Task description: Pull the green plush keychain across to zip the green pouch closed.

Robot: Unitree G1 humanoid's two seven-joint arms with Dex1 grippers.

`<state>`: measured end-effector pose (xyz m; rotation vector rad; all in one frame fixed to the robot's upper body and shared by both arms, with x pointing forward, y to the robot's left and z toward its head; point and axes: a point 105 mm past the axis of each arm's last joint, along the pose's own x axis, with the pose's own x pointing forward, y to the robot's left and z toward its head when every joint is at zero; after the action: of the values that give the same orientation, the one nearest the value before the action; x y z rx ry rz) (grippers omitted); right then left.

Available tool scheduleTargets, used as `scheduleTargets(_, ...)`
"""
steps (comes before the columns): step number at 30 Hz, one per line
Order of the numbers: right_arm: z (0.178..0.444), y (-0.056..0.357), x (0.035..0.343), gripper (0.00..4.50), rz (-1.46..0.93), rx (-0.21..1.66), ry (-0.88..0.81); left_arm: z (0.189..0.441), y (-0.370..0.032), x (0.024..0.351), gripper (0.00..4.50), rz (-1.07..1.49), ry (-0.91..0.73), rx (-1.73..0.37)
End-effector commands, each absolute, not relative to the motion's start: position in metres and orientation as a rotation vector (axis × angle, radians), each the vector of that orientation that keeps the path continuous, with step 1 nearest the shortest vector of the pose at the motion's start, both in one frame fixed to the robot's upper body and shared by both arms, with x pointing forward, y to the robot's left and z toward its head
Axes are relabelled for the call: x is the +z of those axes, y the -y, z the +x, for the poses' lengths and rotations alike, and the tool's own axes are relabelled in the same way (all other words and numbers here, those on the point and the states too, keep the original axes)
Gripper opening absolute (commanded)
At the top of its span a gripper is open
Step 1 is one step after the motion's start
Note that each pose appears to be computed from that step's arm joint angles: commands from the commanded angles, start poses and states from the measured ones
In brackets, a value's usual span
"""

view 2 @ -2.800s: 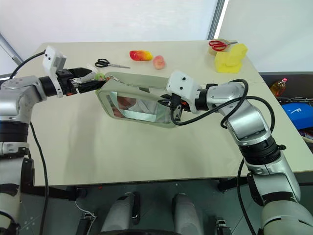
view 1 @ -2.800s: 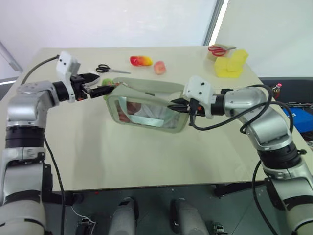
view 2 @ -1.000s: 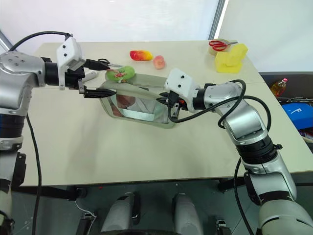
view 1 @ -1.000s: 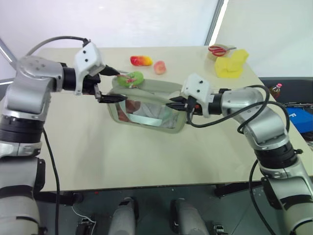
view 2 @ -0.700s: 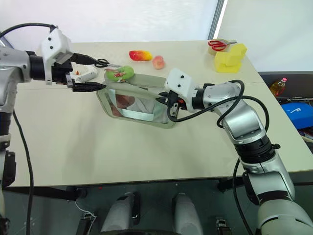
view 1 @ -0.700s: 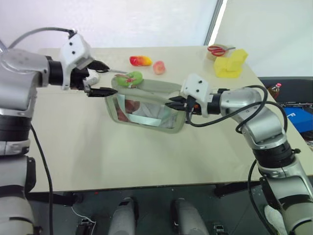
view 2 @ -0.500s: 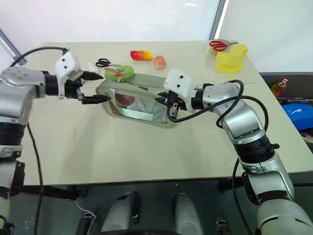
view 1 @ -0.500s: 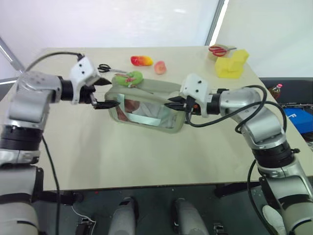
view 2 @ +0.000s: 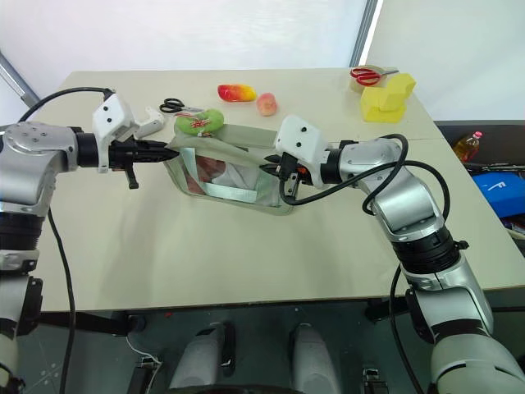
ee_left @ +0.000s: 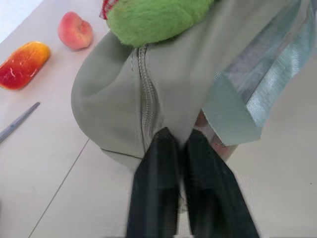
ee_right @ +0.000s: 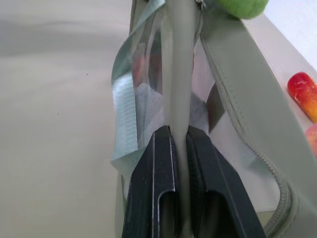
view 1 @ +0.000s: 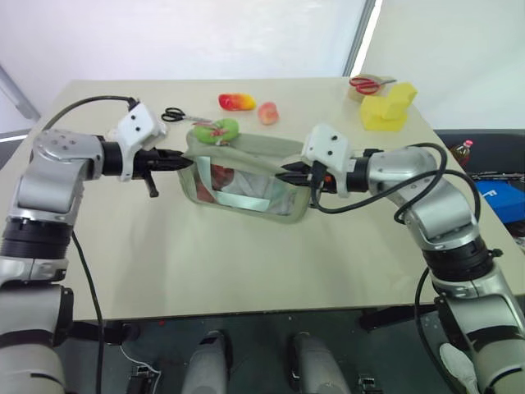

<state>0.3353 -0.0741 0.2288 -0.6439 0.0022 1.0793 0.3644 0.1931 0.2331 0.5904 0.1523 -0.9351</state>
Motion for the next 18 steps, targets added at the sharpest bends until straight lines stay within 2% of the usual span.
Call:
scheduleTargets(1, 0.331, 0.068, 0.245, 0.0, -0.67, 1.087, 0.07, 0.359, -0.188, 0.246, 0.01, 0.588, -0.097, -0.95)
scheduleTargets(8, 0.337, 0.072, 0.248, 0.0, -0.659, 1.068, 0.063, 0.353, -0.185, 0.248, 0.01, 0.572, -0.117, -0.972)
scheduleTargets(10, 0.337, 0.075, 0.249, 0.81, -0.642, 1.082, 0.045, 0.352, -0.184, 0.247, 0.0, 0.573, -0.122, -0.975)
scheduleTargets(11, 0.336, 0.077, 0.249, 1.02, -0.644, 1.095, 0.036, 0.352, -0.184, 0.246, 0.0, 0.574, -0.123, -0.974)
scheduleTargets(15, 0.339, 0.087, 0.259, 2.98, -0.687, 1.1, 0.025, 0.35, -0.184, 0.242, 0.0, 0.574, -0.129, -0.977)
scheduleTargets(18, 0.341, 0.086, 0.285, 4.45, -0.626, 1.141, 0.038, 0.347, -0.185, 0.238, 0.0, 0.58, -0.138, -0.981)
